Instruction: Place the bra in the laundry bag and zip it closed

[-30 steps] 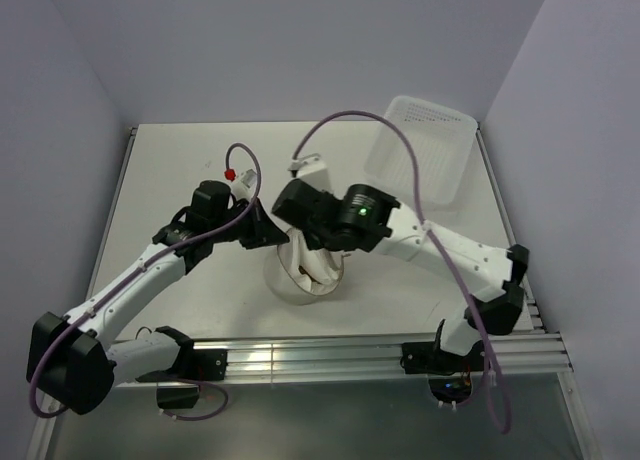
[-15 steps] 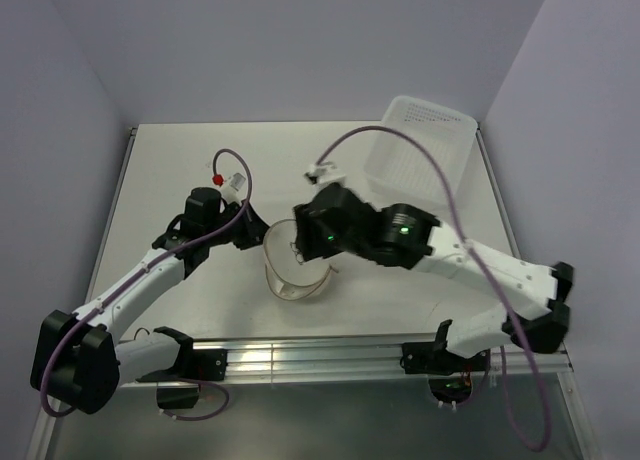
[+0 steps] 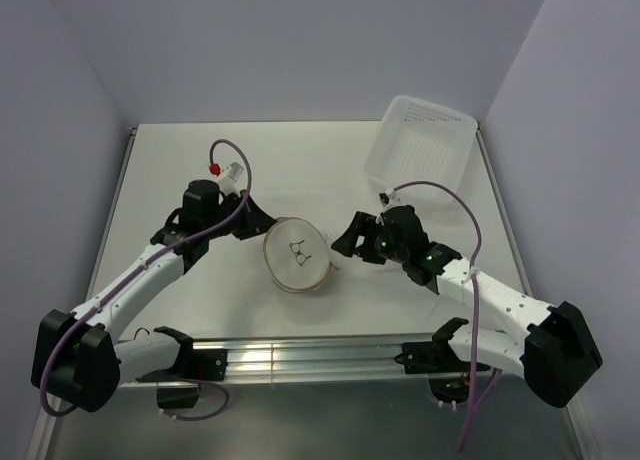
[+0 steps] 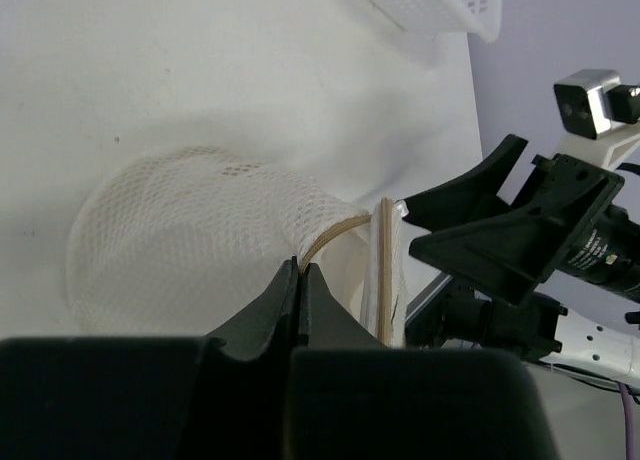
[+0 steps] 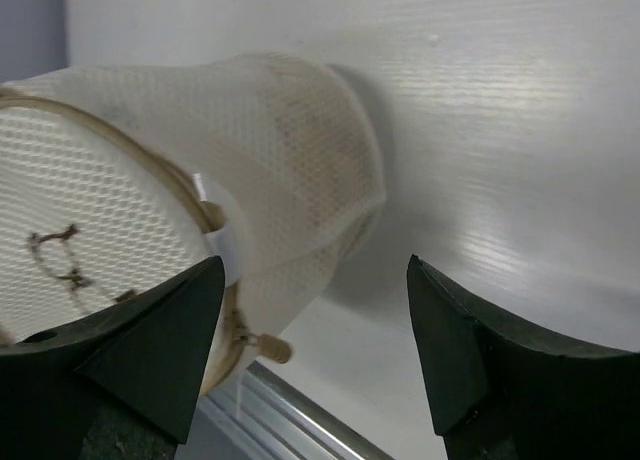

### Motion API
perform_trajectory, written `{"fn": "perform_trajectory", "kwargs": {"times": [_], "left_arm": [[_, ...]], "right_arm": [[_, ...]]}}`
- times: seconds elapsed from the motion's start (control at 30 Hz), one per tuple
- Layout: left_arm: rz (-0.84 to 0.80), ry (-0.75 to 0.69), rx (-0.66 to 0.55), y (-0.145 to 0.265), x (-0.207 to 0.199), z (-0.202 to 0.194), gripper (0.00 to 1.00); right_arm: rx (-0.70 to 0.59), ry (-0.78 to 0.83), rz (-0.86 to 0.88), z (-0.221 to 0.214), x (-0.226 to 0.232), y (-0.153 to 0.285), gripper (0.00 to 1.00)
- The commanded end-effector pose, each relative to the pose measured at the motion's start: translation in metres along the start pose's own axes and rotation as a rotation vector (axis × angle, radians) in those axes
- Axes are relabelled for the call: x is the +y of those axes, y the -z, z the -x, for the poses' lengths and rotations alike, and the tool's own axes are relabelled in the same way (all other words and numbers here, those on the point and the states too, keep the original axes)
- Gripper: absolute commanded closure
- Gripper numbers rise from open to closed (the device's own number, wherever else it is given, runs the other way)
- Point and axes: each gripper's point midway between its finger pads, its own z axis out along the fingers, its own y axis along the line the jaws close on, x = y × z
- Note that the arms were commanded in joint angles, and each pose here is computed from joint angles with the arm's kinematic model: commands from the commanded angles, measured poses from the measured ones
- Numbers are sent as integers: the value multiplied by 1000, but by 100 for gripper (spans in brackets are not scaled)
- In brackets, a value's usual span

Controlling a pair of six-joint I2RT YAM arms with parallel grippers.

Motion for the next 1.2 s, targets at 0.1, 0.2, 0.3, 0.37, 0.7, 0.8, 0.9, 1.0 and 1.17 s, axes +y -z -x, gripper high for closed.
{"fn": "perform_trajectory", "kwargs": {"times": [0.1, 0.2, 0.3, 0.37, 0.7, 0.8, 0.9, 1.0, 1.17], "left_arm": [[-82, -87, -102, -8, -26, 40, 97], [-75, -88, -96, -13, -25, 42, 94], [-73, -95, -88, -18, -27, 48, 87], [-69, -95, -84, -22, -27, 51, 86], [-52, -74, -23, -33, -28, 52, 57], [-43, -94, -39, -25, -36, 60, 41], [8, -134, -75, -12, -37, 70, 24], [112, -137, -119, 9, -21, 67, 14], [245, -90, -201, 57, 8, 41, 14]], "right_arm": [[-70, -15, 422, 29, 73, -1, 19], [-69, -29, 448, 27, 73, -5, 22], [-54, -38, 443, 27, 73, -13, 28], [-43, -46, 444, 26, 73, -17, 32], [-41, -53, 424, 24, 69, -16, 42], [-10, -61, 436, 19, 71, -20, 42], [-23, -83, 441, 20, 69, -21, 58], [-37, -89, 429, 22, 66, -21, 69], [-39, -93, 423, 23, 66, -24, 79]]}}
